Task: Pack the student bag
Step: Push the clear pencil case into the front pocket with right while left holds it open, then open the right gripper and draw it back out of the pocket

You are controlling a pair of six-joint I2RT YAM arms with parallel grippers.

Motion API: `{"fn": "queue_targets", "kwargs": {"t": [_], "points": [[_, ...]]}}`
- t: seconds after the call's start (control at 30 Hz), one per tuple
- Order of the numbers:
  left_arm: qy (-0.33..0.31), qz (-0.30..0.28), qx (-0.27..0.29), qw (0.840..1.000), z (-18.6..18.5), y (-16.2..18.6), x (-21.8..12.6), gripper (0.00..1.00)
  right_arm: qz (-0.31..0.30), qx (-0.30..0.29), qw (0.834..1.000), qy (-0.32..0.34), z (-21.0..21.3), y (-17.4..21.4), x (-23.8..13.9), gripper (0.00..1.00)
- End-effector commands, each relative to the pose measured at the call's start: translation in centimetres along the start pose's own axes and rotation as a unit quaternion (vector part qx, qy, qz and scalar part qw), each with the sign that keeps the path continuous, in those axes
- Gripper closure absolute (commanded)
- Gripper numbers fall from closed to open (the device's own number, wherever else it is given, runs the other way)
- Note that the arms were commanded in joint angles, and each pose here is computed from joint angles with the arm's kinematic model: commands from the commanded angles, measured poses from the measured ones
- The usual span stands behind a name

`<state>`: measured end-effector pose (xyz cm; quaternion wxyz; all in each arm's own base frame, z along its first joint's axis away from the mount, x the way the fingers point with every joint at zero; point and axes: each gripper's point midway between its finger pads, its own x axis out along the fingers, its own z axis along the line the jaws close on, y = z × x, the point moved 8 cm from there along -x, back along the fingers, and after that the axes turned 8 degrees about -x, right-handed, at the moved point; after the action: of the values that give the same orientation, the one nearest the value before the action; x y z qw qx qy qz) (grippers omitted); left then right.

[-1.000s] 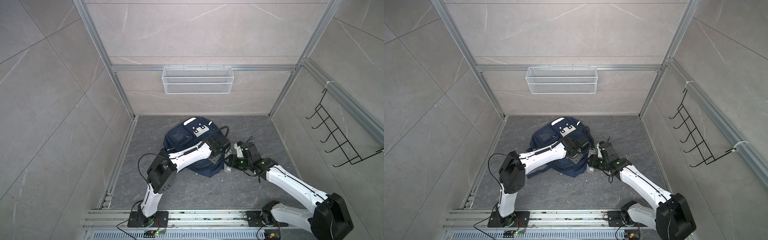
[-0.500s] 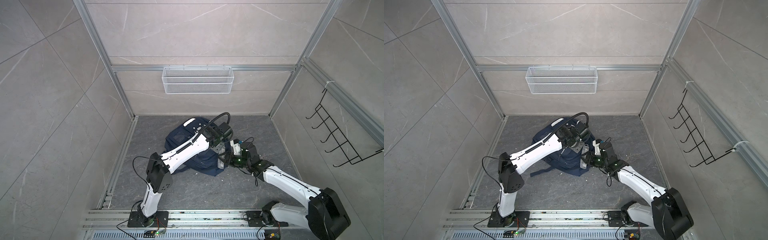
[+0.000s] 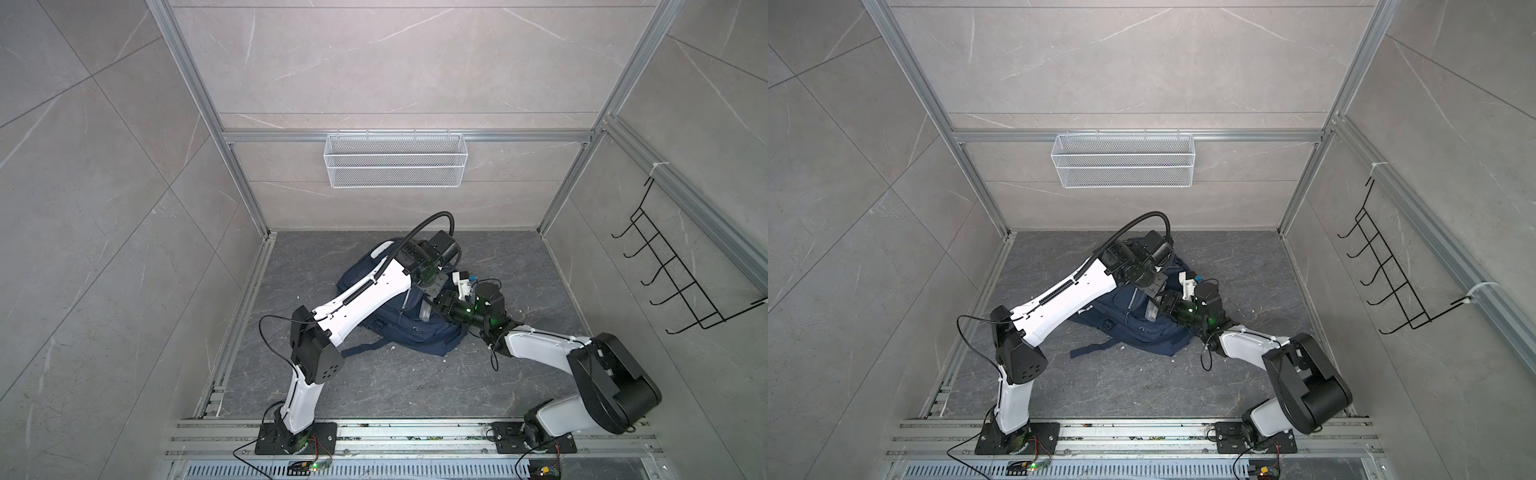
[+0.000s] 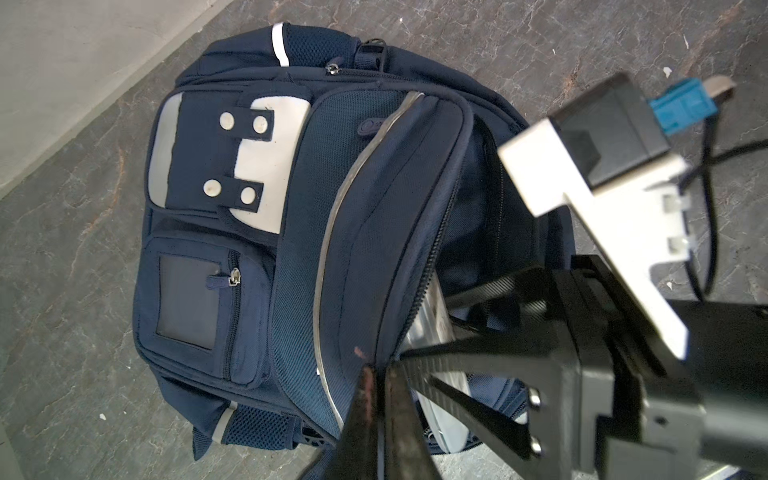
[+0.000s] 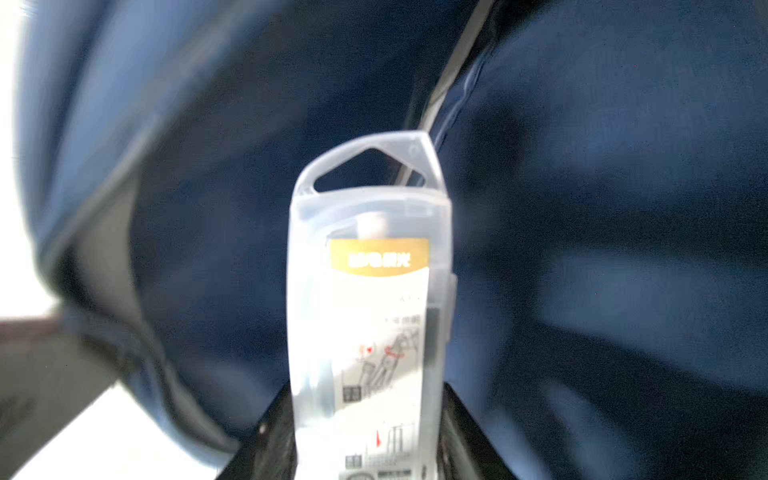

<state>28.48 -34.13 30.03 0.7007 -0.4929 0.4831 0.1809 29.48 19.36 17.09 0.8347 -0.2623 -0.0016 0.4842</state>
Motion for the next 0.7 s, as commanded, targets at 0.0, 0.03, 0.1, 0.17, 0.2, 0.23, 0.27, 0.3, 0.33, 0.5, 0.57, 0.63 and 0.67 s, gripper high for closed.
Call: {"fn": "queue_targets", "kwargs": {"t": [0.0, 0.03, 0.1, 0.17, 0.2, 0.23, 0.27, 0.3, 0.33, 0.5, 0.57, 0.63, 0.67], "points": [[0.041, -0.057, -0.03, 0.997, 0.6, -1.2, -4.0, 1.0, -0.036, 0.014, 0.996, -0.075, 0.9, -1.3, 0.8, 0.63], [0.044, -0.056, -0.031, 0.997, 0.5, -1.1, -3.9, 1.0, -0.038, 0.018, 0.996, -0.083, 0.8, -1.4, 1.2, 0.62], [0.049, -0.054, -0.035, 0.997, 0.5, -1.1, -3.9, 1.0, -0.042, 0.027, 0.994, -0.093, 0.3, -1.7, 2.1, 0.61], [0.053, -0.053, -0.039, 0.996, 0.4, -1.1, -3.8, 1.0, -0.049, 0.035, 0.993, -0.099, -0.2, -2.0, 2.8, 0.6], [0.055, -0.053, -0.04, 0.996, 0.5, -1.1, -3.8, 1.0, -0.052, 0.04, 0.993, -0.1, -0.5, -2.1, 3.3, 0.58], [0.057, -0.054, -0.043, 0.996, 0.4, -1.1, -3.8, 1.0, -0.055, 0.045, 0.992, -0.101, -0.8, -2.2, 3.6, 0.57], [0.058, -0.055, -0.046, 0.996, 0.5, -1.1, -3.8, 1.0, -0.058, 0.051, 0.992, -0.104, -1.2, -2.3, 4.1, 0.56], [0.06, -0.055, -0.048, 0.996, 0.6, -1.2, -3.8, 1.0, -0.063, 0.054, 0.99, -0.112, -1.3, -2.5, 4.4, 0.55], [0.062, -0.056, -0.05, 0.995, 0.7, -1.2, -3.8, 1.0, -0.064, 0.064, 0.989, -0.118, -1.7, -2.6, 4.9, 0.55], [0.065, -0.052, -0.057, 0.995, 0.8, -1.1, -3.5, 1.0, -0.069, 0.104, 0.981, -0.149, -3.1, -2.6, 6.4, 0.44], [0.064, -0.052, -0.06, 0.995, 1.0, -1.0, -3.4, 1.0, -0.069, 0.101, 0.984, -0.132, -3.6, -2.2, 6.2, 0.25], [0.063, -0.052, -0.063, 0.995, 1.2, -1.0, -3.3, 1.0, -0.063, 0.093, 0.989, -0.1, -4.0, -1.8, 5.8, 0.1], [0.062, -0.05, -0.064, 0.995, 1.3, -1.0, -3.2, 1.0, -0.056, 0.089, 0.991, -0.081, -4.2, -1.6, 5.6, 0.08]]}}
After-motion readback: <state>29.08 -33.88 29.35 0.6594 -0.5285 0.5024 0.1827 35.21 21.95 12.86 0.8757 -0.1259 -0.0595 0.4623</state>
